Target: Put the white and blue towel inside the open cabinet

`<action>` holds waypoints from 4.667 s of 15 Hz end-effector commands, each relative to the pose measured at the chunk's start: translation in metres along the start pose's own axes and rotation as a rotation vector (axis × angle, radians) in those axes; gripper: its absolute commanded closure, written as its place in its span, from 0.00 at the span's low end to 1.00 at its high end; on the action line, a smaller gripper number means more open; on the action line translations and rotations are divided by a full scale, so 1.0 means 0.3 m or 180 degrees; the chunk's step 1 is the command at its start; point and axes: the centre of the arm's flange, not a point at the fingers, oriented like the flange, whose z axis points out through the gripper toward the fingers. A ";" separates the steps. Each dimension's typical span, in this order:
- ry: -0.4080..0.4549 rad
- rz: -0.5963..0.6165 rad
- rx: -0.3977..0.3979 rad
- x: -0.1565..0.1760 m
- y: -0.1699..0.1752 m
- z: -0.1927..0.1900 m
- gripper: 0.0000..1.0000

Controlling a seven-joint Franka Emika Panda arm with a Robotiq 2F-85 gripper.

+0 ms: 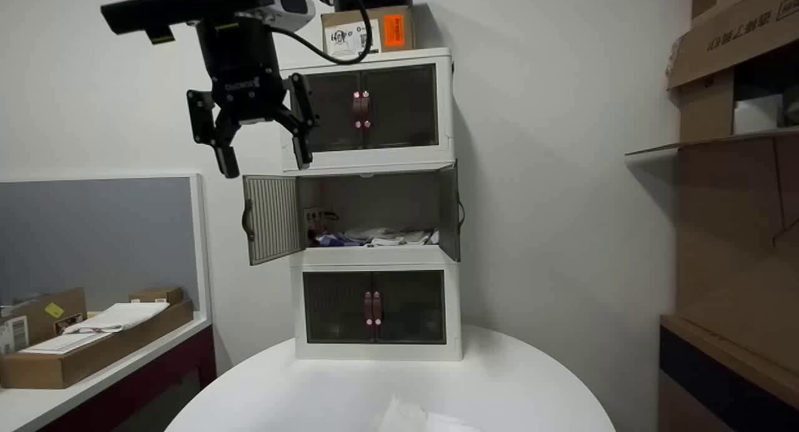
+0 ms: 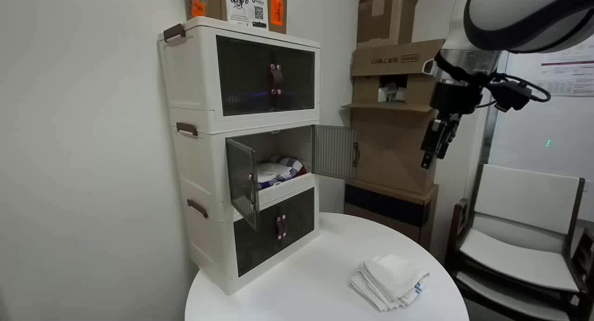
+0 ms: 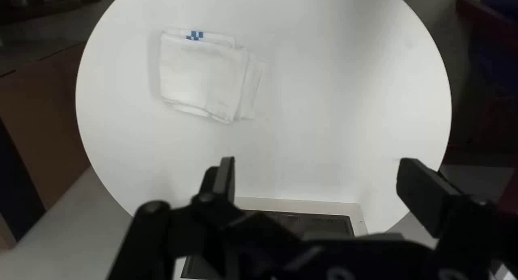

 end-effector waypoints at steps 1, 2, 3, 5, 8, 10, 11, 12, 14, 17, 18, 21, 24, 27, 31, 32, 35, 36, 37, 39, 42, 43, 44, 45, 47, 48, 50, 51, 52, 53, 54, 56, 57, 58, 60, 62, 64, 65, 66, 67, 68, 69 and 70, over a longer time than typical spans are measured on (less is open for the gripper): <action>0.0000 0.0000 0.0000 0.000 0.000 0.000 0.00; 0.0000 0.0000 0.0000 0.000 0.000 0.000 0.00; 0.0000 0.0000 0.0000 0.000 0.000 0.000 0.00; 0.0000 0.0000 0.0000 0.000 0.000 0.000 0.00; 0.0060 0.0029 -0.0140 0.001 0.029 0.003 0.00; 0.0233 0.0136 -0.0264 -0.005 0.109 0.010 0.00; 0.0309 0.0244 -0.0230 -0.022 0.179 0.019 0.00; 0.0335 0.0398 -0.0131 -0.047 0.264 0.032 0.00; 0.0354 0.0685 0.0082 -0.112 0.414 0.067 0.00; 0.0401 0.1056 0.0546 -0.216 0.649 0.154 0.00; 0.0404 0.1143 0.0676 -0.243 0.705 0.185 0.00; 0.0395 0.1314 0.0897 -0.280 0.842 0.251 0.00; 0.0408 0.1308 0.0752 -0.341 0.745 0.254 0.00; 0.0302 0.1286 0.0771 -0.336 0.743 0.288 0.00; -0.0010 0.1231 0.1113 -0.357 0.770 0.442 0.00; -0.0072 0.1223 0.1189 -0.357 0.781 0.475 0.00; -0.0205 0.1172 0.1323 -0.351 0.819 0.564 0.00; -0.0249 0.1162 0.1332 -0.348 0.835 0.589 0.00; -0.0288 0.1173 0.1307 -0.343 0.852 0.613 0.00; -0.0372 0.1238 0.1200 -0.323 0.906 0.667 0.00; -0.0383 0.1320 0.1041 -0.288 0.988 0.742 0.00; -0.0368 0.1349 0.1000 -0.275 1.012 0.765 0.00; -0.0347 0.1387 0.0937 -0.266 1.039 0.797 0.00; -0.0345 0.1425 0.0933 -0.262 1.063 0.830 0.00; -0.0360 0.1502 0.0972 -0.263 1.105 0.901 0.00; -0.0374 0.1489 0.1022 -0.267 1.121 0.938 0.00; -0.0417 0.1461 0.1080 -0.274 1.148 1.009 0.00; -0.0436 0.1443 0.1107 -0.276 1.161 1.040 0.00; -0.0440 0.1422 0.1137 -0.277 1.172 1.070 0.00; -0.0451 0.1404 0.1161 -0.273 1.183 1.097 0.00; -0.0462 0.1390 0.1181 -0.271 1.189 1.121 0.00; -0.0465 0.1359 0.1214 -0.258 1.199 1.163 0.00; -0.0456 0.1343 0.1232 -0.251 1.201 1.181 0.00; -0.0449 0.1331 0.1250 -0.242 1.202 1.198 0.00; -0.0424 0.1315 0.1295 -0.225 1.195 1.235 0.00; -0.0402 0.1294 0.1366 -0.211 1.183 1.273 0.00; -0.0384 0.1292 0.1447 -0.195 1.168 1.307 0.00; -0.0370 0.1287 0.1481 -0.186 1.156 1.324 0.00; -0.0365 0.1282 0.1513 -0.176 1.145 1.339 0.00; -0.0361 0.1277 0.1545 -0.170 1.136 1.357 0.00; -0.0360 0.1279 0.1594 -0.164 1.122 1.370 0.00; -0.0371 0.1300 0.1706 -0.157 1.109 1.383 0.00; -0.0445 0.1303 0.1536 -0.171 1.094 1.361 0.00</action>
